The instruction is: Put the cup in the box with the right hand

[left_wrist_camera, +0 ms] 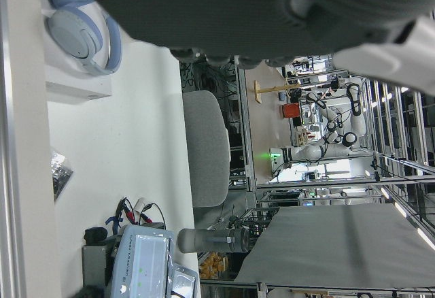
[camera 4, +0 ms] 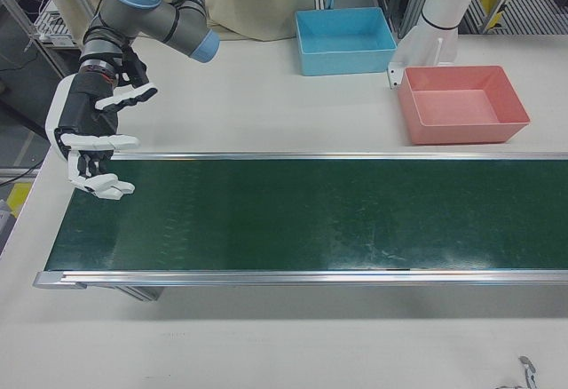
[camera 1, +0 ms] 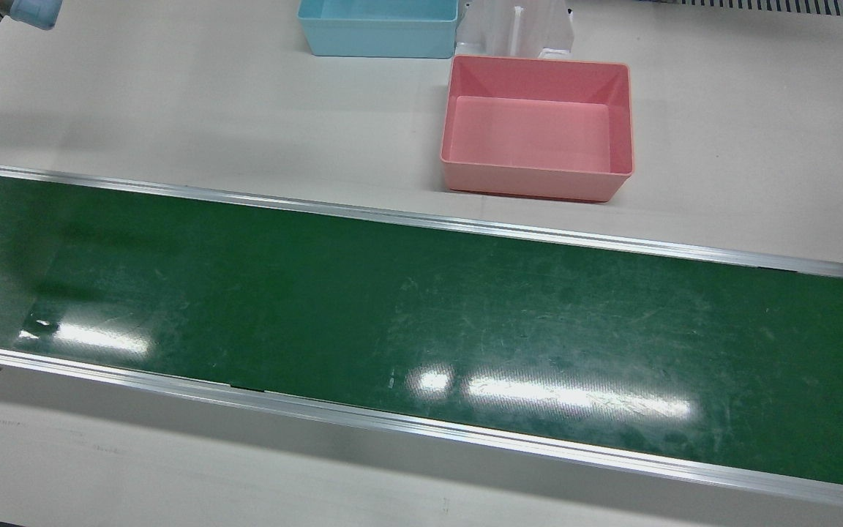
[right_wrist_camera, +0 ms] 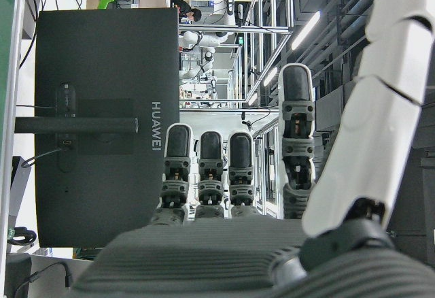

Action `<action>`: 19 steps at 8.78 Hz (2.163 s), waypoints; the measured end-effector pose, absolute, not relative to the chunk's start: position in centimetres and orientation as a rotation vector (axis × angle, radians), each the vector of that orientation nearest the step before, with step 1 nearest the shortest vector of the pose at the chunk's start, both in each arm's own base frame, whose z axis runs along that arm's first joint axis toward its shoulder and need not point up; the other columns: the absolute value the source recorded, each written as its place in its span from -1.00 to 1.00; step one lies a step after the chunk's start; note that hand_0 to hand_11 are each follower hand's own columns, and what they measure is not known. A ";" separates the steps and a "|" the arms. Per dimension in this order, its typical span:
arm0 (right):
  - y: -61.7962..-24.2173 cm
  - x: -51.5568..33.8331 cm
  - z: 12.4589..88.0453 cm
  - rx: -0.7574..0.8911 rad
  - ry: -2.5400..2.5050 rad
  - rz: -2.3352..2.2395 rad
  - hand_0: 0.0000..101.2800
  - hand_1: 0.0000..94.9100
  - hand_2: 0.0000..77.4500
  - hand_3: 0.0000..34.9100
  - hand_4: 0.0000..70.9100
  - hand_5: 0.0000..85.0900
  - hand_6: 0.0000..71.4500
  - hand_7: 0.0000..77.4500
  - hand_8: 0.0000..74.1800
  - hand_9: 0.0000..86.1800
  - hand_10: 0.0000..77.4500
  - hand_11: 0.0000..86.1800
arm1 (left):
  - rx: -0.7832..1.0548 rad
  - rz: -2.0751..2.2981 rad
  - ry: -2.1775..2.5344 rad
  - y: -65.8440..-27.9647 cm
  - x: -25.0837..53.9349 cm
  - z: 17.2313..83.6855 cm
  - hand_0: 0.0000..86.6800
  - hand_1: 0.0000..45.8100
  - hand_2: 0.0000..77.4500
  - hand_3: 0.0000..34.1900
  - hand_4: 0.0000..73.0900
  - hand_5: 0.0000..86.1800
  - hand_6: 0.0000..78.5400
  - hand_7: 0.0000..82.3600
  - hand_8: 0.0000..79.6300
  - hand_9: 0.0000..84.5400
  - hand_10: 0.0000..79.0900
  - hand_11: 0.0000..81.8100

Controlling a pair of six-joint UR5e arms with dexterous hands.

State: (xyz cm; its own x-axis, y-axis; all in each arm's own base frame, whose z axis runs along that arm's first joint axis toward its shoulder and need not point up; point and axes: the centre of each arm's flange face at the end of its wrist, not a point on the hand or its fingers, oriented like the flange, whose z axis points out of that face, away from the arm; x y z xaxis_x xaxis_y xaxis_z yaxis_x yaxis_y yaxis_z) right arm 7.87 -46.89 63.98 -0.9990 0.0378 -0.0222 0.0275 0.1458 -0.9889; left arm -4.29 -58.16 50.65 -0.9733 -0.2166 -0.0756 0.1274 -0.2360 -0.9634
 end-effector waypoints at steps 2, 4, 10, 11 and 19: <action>-46.9 7.9 64.0 -0.068 -2.372 2.047 0.03 -0.78 -0.93 -1.00 0.46 -0.85 -0.63 0.30 -0.50 -0.29 -0.44 -0.28 | -0.107 -2.309 1.789 -58.2 -4.3 50.6 -1.00 -0.98 -0.99 -1.00 -1.00 -1.00 -1.00 -1.00 -1.00 -0.99 -1.00 -1.00; -46.9 7.9 64.0 -0.068 -2.372 2.047 0.01 -0.74 -0.97 -1.00 0.46 -0.85 -0.63 0.30 -0.50 -0.29 -0.44 -0.27 | -0.107 -2.309 1.789 -58.2 -4.3 50.6 -1.00 -0.98 -0.99 -1.00 -1.00 -1.00 -1.00 -1.00 -1.00 -0.99 -1.00 -1.00; -46.9 7.9 64.0 -0.067 -2.371 2.047 0.03 -0.74 -0.97 -1.00 0.46 -0.86 -0.62 0.31 -0.50 -0.29 -0.41 -0.24 | -0.107 -2.309 1.789 -58.2 -4.3 50.6 -1.00 -0.98 -0.99 -1.00 -1.00 -1.00 -1.00 -1.00 -1.00 -0.99 -1.00 -1.00; -46.9 7.9 64.0 -0.067 -2.371 2.047 0.03 -0.74 -0.97 -1.00 0.46 -0.86 -0.62 0.34 -0.50 -0.29 -0.41 -0.24 | -0.107 -2.309 1.789 -58.2 -4.3 50.6 -1.00 -0.98 -0.99 -1.00 -1.00 -1.00 -1.00 -1.00 -1.00 -0.99 -1.00 -1.00; -46.9 7.9 64.0 -0.066 -2.370 2.048 -0.01 -0.83 -0.99 -1.00 0.46 -0.87 -0.59 0.39 -0.46 -0.27 -0.39 -0.22 | -0.107 -2.309 1.789 -58.2 -4.3 50.6 -1.00 -0.98 -0.99 -1.00 -1.00 -1.00 -1.00 -1.00 -1.00 -0.99 -1.00 -1.00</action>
